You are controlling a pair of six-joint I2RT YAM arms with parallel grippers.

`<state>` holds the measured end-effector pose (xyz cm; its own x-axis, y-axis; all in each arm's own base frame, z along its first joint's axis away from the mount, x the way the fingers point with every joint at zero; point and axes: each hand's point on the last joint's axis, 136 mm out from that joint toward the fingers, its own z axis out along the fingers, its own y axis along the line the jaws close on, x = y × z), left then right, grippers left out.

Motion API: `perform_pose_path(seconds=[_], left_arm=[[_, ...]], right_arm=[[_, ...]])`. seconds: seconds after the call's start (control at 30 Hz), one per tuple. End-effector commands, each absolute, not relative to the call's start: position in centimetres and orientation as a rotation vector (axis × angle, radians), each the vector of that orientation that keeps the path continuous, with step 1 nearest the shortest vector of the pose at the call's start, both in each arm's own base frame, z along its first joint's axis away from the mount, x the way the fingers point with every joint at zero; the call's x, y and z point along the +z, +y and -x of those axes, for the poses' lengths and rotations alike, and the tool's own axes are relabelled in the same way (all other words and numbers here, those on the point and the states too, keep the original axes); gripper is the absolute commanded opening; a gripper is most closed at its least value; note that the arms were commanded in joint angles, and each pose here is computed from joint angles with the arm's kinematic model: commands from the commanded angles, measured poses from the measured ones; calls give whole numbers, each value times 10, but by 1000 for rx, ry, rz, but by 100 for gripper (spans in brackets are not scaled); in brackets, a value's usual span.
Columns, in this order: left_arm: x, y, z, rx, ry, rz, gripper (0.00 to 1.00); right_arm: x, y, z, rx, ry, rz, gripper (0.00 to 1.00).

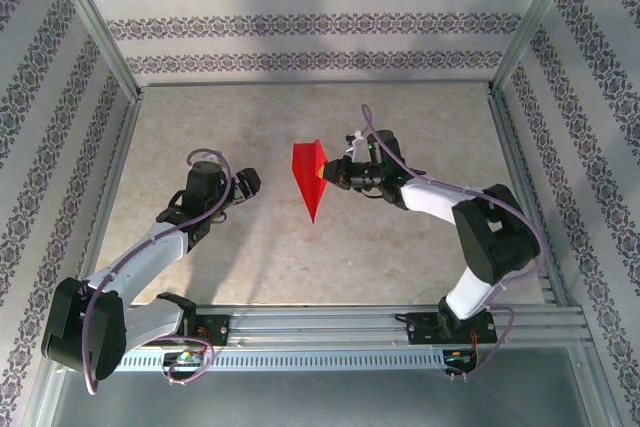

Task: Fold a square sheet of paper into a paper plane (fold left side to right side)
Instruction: Turn over the paper plane at the center of the table.

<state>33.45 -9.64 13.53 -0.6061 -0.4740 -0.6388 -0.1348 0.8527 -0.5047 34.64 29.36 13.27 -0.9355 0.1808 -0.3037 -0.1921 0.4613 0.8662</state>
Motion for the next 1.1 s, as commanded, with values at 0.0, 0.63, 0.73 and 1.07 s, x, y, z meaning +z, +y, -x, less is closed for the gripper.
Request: perform_pose_path(seconds=[0.0,0.63,0.73,1.07], left_arm=[[141,-94,-333,-537,2198,450,86],[132,-105,-333,-595,2247,411,85],[131,-110,-335,-619,2261,402,84],[123,-139,-345,-770,2321,334,77]], right_arm=[[129,308,-346,1538,2334,37,0],[29,290,-347,1370,2541,-172,0],[22,284,-346,1346,2553,-194,0],[23,278,-344,1317,2557,-195,14]])
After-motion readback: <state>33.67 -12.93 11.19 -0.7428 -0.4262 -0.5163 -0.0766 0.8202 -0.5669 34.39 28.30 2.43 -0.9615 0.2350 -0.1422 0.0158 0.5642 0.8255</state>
